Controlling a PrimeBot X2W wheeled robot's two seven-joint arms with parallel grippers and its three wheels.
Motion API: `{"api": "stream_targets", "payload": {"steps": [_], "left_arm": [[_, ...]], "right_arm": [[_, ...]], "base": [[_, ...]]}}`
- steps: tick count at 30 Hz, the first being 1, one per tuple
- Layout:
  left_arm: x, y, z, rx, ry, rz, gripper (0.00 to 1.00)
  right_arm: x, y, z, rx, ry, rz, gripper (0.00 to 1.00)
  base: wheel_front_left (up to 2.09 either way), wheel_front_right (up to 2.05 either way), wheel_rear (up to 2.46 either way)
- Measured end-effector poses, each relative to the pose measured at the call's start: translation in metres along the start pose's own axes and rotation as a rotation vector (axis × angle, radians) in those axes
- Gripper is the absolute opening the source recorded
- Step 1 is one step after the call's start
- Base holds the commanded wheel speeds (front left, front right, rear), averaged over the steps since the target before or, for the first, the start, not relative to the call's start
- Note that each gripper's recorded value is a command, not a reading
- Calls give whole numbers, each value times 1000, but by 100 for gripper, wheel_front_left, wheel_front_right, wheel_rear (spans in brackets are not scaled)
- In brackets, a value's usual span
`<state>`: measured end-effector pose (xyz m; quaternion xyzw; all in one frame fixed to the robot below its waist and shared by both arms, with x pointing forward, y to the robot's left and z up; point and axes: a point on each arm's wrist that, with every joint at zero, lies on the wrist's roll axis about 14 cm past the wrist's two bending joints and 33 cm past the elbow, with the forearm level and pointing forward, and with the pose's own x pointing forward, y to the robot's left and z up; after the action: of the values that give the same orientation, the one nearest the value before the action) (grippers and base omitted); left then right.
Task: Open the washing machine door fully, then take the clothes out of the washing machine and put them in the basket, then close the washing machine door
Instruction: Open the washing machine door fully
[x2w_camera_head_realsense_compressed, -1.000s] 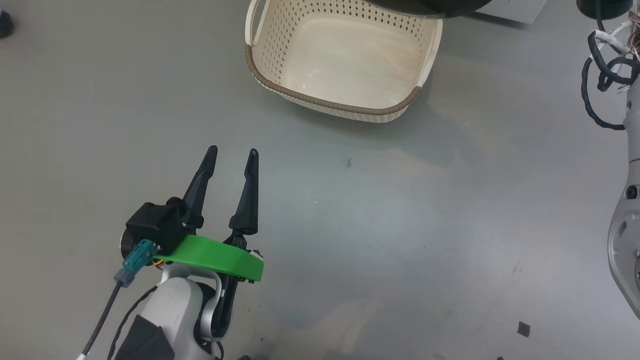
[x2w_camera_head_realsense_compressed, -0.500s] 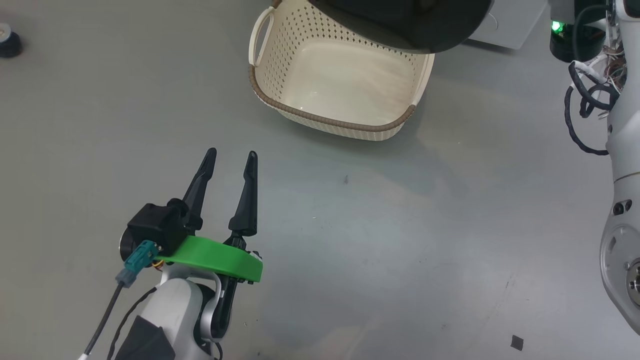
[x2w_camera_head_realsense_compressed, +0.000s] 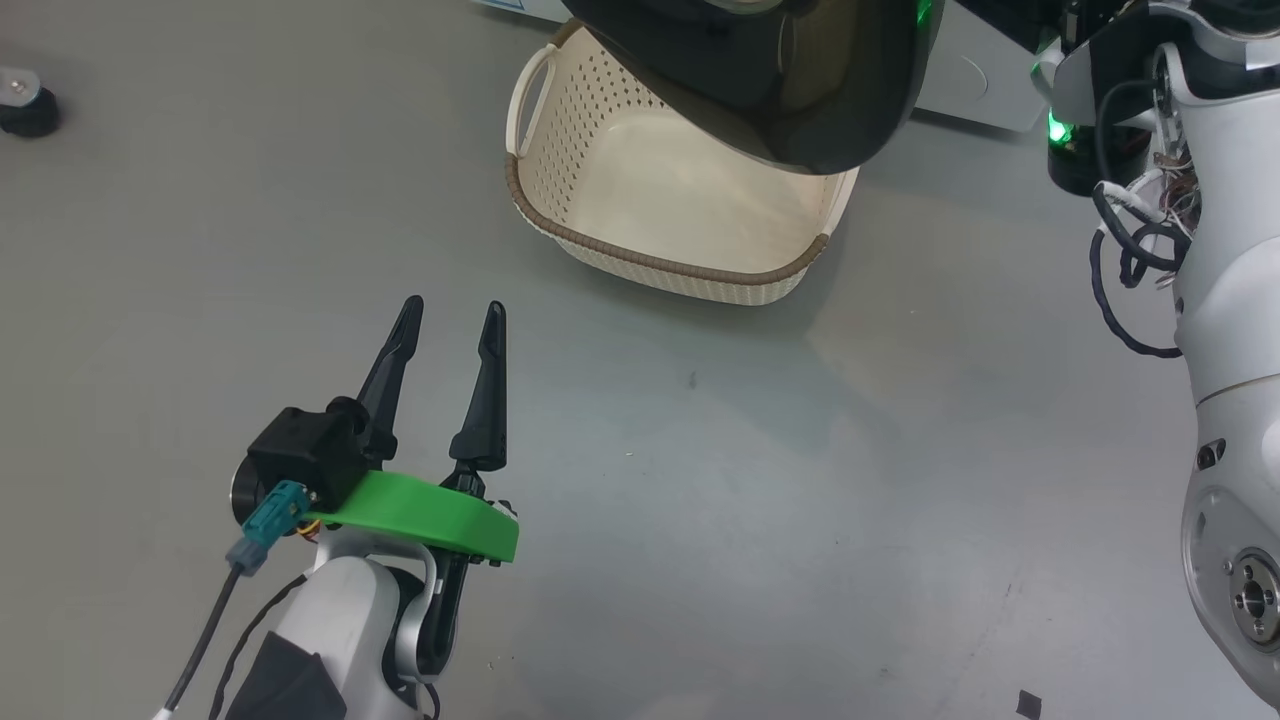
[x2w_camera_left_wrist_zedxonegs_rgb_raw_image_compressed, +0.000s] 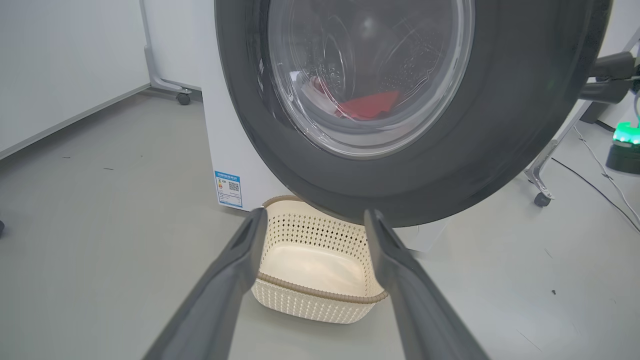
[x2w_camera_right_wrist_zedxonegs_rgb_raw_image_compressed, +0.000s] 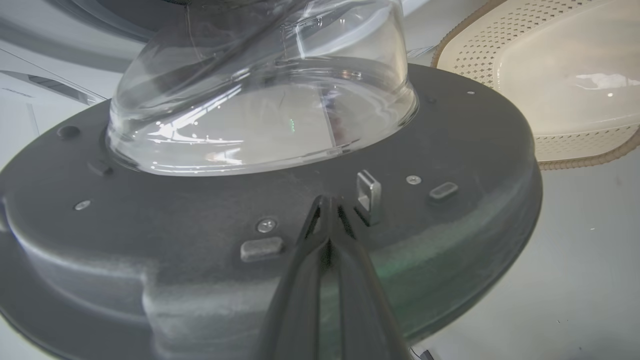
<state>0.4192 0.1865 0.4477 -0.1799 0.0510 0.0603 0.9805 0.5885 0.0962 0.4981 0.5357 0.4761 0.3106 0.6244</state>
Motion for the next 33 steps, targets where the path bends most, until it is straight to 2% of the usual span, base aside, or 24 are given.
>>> {"api": "stream_targets", "payload": {"steps": [12, 33], "left_arm": [[-5, 0, 8, 5, -21, 2, 100], [-19, 5, 10, 12, -23, 18, 100]], "right_arm": [[5, 14, -31, 24, 115, 49, 0], [18, 14, -104, 44, 336, 87, 0]], "base": [[0, 0, 0], [0, 0, 0]]}}
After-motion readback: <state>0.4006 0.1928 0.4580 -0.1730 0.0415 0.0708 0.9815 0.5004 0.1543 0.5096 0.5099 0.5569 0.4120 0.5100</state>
